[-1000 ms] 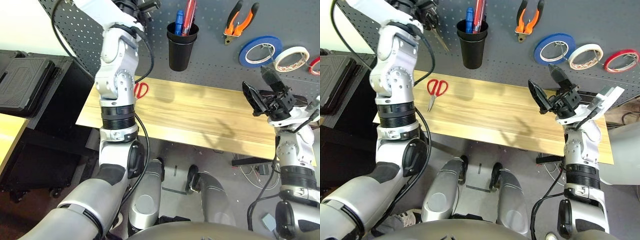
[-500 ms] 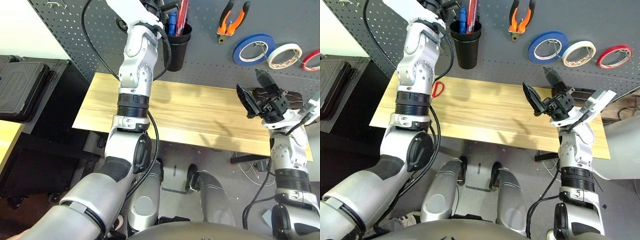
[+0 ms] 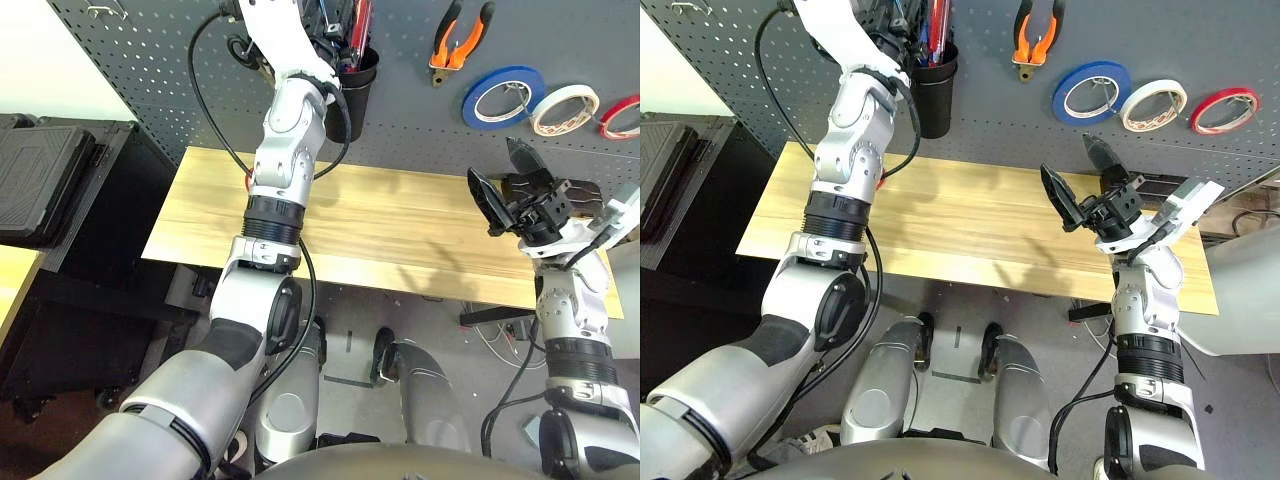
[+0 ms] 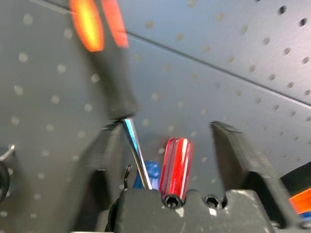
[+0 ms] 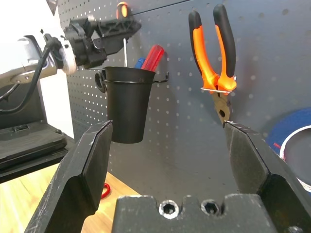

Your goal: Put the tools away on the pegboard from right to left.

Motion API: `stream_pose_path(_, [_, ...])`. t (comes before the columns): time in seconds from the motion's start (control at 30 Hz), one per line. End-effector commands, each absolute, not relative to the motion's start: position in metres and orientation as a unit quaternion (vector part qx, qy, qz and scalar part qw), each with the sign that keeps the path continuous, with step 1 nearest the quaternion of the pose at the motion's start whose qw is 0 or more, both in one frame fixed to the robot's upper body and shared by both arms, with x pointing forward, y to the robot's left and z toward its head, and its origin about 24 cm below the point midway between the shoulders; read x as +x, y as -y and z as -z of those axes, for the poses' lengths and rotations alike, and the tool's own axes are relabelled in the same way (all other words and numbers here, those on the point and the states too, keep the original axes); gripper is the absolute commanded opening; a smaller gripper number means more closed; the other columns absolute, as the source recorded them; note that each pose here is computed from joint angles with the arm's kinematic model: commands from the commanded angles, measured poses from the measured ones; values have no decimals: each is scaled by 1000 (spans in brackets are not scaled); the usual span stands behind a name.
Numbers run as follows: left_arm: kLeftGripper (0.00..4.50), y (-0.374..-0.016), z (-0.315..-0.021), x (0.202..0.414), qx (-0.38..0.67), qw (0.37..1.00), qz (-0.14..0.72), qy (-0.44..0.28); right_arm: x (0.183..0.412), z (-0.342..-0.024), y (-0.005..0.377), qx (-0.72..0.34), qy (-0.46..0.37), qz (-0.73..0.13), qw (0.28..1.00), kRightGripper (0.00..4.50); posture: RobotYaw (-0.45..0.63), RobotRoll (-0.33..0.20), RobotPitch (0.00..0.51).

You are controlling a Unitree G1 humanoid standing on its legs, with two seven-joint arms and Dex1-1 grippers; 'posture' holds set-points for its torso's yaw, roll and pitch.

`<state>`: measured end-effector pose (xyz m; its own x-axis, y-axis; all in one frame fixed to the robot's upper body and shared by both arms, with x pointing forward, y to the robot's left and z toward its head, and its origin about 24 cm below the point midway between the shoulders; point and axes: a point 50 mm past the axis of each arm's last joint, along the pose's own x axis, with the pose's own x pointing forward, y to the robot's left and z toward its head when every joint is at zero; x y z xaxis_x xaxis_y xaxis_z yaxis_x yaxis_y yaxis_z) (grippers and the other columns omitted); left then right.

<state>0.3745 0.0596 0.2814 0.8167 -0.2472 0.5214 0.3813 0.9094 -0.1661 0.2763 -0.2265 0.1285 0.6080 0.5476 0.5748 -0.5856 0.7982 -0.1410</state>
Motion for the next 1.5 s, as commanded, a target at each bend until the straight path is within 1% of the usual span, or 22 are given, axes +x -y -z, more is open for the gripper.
stream_pose_path(0.03, [4470,-62,-285,368,-113,941,175,266,277,-124,224,31,304,-317,898,4500,233,0,213])
stream_pose_path(0.23, [4470,-64,-282,367,-101,944,180,258,282,-124,223,33,306,-317,897,4500,240,0,208])
stream_pose_path(0.43, [4470,-57,-270,366,-83,948,191,239,284,-125,224,28,312,-308,898,4500,228,0,207])
stream_pose_path(0.77, [4470,-57,-273,367,-87,947,192,243,281,-124,227,21,310,-301,901,4500,212,0,204])
stream_pose_path(0.97, [4470,-58,-276,366,-91,946,189,246,281,-124,229,18,308,-302,902,4500,220,0,203])
stream_pose_path(1.3, [4470,-67,-276,361,-86,948,176,249,286,-122,226,17,305,-311,900,4500,243,0,203])
stream_pose_path(1.5, [4470,-82,-278,350,-85,949,156,260,288,-121,220,20,304,-318,898,4500,257,0,208])
